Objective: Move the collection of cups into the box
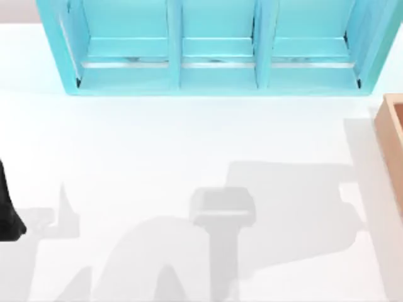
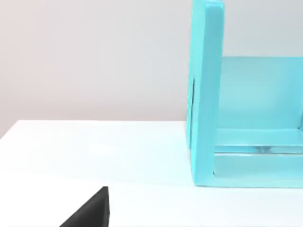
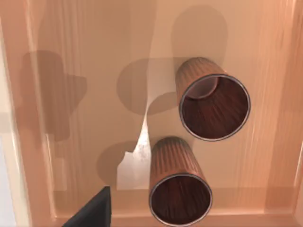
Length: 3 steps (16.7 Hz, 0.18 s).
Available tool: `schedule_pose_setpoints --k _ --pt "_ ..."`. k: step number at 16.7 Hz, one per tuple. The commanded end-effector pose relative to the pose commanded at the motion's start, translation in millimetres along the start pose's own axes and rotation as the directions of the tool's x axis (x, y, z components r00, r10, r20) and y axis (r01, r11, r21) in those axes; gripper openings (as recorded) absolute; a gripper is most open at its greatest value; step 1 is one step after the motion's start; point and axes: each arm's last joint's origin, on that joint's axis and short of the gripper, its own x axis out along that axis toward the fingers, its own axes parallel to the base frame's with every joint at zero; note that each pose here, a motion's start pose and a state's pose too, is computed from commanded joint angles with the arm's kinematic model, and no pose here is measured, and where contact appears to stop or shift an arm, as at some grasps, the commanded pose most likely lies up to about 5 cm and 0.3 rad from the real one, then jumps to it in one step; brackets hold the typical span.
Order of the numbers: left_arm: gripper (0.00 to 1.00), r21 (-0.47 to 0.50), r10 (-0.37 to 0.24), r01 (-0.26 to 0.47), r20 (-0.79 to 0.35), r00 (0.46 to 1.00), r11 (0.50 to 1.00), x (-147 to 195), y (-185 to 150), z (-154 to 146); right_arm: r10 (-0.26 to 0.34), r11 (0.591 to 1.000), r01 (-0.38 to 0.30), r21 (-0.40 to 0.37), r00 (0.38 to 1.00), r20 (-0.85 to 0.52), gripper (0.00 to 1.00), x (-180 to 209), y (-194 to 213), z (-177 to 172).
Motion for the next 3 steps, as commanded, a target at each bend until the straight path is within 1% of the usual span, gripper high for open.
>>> schedule_pose_setpoints --k 3 --pt "1.00 0.000 0.000 0.000 0.000 1.000 1.000 0.0 0.0 0.0 0.000 1.000 0.000 0.001 1.000 0.002 1.00 -12.4 0.4 -2.7"
